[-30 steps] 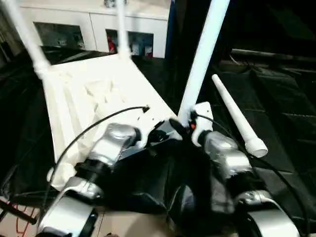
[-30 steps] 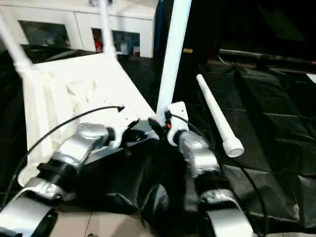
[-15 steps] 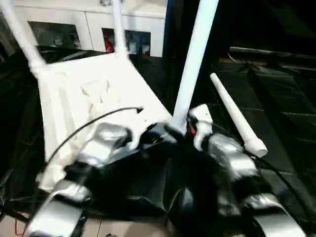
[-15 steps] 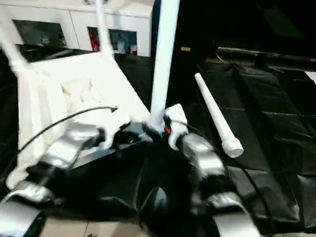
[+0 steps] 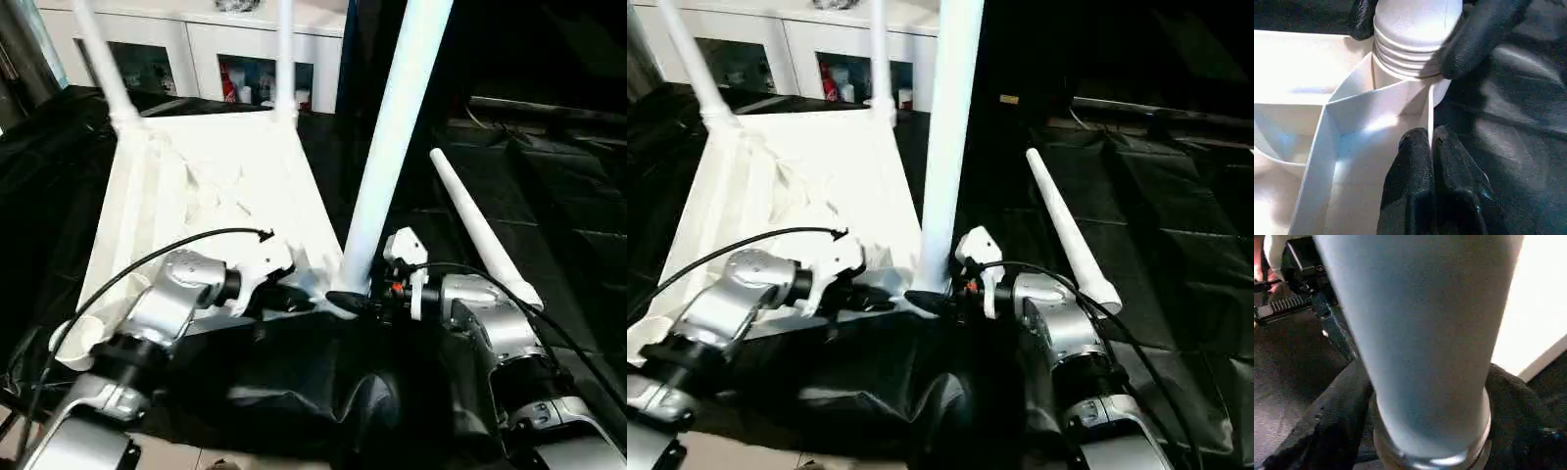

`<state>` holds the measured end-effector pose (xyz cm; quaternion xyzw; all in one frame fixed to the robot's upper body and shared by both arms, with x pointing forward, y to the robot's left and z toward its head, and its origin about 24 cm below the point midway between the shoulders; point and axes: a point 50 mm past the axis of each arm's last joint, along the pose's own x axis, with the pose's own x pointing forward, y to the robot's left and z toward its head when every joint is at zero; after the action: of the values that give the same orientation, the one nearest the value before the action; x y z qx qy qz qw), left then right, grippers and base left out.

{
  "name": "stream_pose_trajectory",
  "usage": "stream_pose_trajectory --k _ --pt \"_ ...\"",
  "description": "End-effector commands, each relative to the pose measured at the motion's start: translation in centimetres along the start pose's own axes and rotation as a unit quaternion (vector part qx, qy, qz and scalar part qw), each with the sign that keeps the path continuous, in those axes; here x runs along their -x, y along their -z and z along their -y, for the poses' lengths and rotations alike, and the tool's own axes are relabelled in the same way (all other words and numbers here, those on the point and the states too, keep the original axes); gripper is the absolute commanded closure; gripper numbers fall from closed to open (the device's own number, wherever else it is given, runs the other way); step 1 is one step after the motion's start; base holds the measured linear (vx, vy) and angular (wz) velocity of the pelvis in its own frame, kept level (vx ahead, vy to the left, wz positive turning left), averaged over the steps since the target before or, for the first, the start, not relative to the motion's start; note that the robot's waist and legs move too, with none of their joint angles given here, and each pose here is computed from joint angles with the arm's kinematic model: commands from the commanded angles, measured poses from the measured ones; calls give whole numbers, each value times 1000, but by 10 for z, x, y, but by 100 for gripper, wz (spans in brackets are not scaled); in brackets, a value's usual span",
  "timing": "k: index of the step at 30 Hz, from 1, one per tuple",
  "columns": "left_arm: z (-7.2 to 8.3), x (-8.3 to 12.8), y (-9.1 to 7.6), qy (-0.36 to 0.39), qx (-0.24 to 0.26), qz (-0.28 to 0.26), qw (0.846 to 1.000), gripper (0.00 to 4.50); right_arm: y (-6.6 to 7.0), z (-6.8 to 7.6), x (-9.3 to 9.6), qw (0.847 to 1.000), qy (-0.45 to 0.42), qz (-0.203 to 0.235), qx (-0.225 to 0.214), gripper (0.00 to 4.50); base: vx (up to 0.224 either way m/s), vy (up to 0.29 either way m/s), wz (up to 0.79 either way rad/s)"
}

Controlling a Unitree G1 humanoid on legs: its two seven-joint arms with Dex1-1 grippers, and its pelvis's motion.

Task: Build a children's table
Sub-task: Rotate leg to tighten

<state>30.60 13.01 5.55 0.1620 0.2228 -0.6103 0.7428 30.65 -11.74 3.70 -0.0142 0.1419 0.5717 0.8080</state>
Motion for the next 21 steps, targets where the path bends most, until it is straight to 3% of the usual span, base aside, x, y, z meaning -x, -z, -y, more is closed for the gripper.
stream_pose_trajectory --k 1,7,12,13,14,16,19,21 --pt "6 -9 -12 24 -20 30 999 450 -2 -15 -14 998 -62 5 2 136 0 0 0" --pt "4 -13 -15 0 -18 36 999 450 1 -19 -20 998 -61 6 -3 171 0 0 0" --pt "-10 -23 -27 -78 5 58 995 450 3 -8 -33 997 55 18 -42 177 0 0 0" --pt "-15 -27 -32 -108 23 65 992 450 6 -1 -37 992 116 10 -58 177 0 0 0" --pt "-15 -27 -32 -108 23 65 992 450 6 -1 -37 992 116 10 -58 177 0 0 0" --pt "-25 -37 -44 -169 67 81 980 450 8 7 -46 973 207 14 -102 177 0 0 0" --pt "-28 -42 -50 -195 87 87 973 450 7 9 -52 963 238 16 -122 177 0 0 0" --pt "-33 -50 -61 -230 108 99 962 450 4 8 -66 953 273 17 -131 177 0 0 0"
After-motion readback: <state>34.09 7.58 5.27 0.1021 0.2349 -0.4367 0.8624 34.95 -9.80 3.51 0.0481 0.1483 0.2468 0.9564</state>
